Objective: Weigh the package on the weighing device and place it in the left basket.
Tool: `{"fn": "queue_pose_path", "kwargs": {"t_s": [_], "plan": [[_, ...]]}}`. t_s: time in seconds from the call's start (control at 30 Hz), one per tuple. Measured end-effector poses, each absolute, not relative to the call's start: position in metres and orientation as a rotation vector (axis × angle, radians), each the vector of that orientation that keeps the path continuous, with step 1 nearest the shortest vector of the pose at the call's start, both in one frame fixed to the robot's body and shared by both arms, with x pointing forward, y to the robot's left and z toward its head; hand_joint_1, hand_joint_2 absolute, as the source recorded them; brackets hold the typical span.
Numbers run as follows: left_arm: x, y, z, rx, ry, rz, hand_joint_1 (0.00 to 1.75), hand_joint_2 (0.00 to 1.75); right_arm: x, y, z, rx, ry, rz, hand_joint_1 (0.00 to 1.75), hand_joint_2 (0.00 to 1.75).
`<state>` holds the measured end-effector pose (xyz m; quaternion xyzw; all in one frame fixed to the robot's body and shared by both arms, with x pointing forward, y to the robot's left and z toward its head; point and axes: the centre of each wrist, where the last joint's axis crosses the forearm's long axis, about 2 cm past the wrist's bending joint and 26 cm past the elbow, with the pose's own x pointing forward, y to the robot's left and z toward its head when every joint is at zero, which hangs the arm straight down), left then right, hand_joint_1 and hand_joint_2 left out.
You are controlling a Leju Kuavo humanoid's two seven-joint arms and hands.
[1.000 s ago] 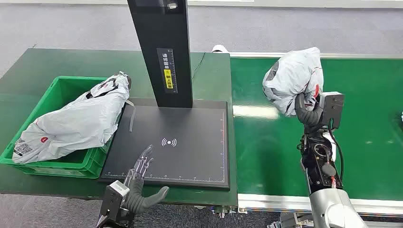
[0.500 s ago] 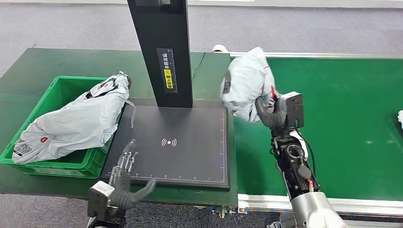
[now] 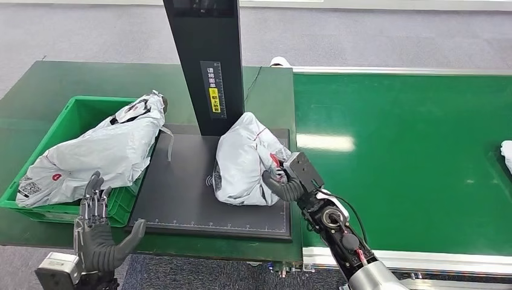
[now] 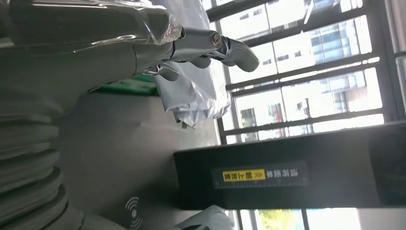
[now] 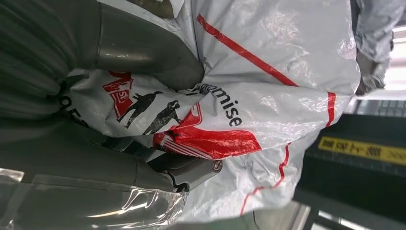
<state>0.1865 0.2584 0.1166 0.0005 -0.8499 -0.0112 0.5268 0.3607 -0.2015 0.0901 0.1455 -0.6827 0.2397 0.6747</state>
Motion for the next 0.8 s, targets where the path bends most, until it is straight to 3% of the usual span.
{"fn": "queue_pose_path", "kwargs": {"t_s": [0.07,0.2,0.37,0.8], "plan": [[0.184,0.258,0.118,0.007,-2.033,-0.028,0.0,1.75,0.359,-0.196,0.088,0.332,-1.524,0.561,1.75,1.75],[0.181,0.256,0.12,0.011,-2.028,-0.028,0.0,1.75,0.358,-0.189,0.086,0.343,-1.508,0.585,0.07,1.75],[0.181,0.254,0.121,0.01,-2.018,-0.032,0.0,1.75,0.357,-0.183,0.086,0.401,-1.518,0.518,0.0,1.75],[0.17,0.261,0.121,0.05,-2.019,-0.007,0.0,1.75,0.353,-0.204,0.141,0.655,-1.866,-0.039,0.0,1.75]]}}
